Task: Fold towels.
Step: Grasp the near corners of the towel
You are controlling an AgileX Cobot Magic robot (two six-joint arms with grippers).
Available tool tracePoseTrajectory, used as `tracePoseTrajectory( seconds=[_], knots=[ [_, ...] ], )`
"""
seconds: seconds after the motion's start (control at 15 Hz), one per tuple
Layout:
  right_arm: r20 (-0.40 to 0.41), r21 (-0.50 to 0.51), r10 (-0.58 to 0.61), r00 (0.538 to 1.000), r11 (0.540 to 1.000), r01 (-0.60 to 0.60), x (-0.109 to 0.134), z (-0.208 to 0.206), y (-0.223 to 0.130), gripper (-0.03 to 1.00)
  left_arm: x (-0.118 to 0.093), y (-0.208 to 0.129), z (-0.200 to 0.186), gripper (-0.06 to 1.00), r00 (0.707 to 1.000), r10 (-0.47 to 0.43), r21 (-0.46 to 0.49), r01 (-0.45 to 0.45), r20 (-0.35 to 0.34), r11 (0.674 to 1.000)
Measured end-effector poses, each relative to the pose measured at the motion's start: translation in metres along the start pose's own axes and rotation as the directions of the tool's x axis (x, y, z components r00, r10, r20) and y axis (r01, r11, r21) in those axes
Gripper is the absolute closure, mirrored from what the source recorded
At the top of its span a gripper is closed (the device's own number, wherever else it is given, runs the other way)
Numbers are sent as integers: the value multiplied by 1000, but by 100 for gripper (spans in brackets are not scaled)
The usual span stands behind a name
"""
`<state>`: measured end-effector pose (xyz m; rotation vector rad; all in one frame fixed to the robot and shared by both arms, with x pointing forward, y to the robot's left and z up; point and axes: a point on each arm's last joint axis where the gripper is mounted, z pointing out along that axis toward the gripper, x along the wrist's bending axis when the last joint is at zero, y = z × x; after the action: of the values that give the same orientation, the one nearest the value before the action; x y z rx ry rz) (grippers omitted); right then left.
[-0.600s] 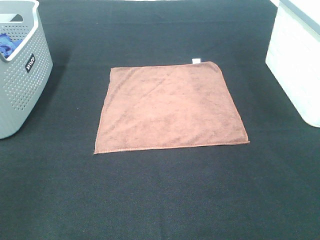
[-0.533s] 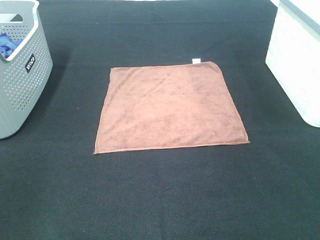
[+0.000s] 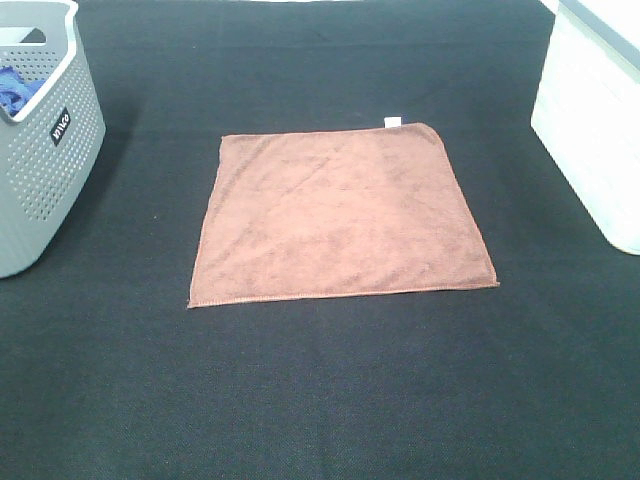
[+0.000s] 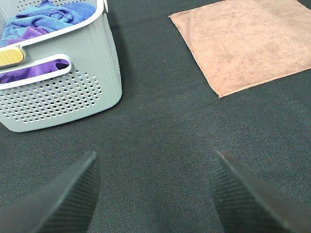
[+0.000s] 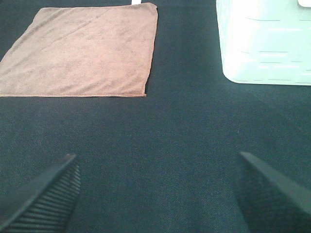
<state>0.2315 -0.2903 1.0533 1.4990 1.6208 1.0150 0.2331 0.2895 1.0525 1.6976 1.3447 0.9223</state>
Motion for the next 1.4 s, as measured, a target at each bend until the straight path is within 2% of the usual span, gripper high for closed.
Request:
tracePoseTrajectory(
  seconds=[1.4],
  knots=[
    [0,0,0,1000,1000,0,0,0,0,16,0,0,0,31,1000,0,0,0,0,1000]
  ],
)
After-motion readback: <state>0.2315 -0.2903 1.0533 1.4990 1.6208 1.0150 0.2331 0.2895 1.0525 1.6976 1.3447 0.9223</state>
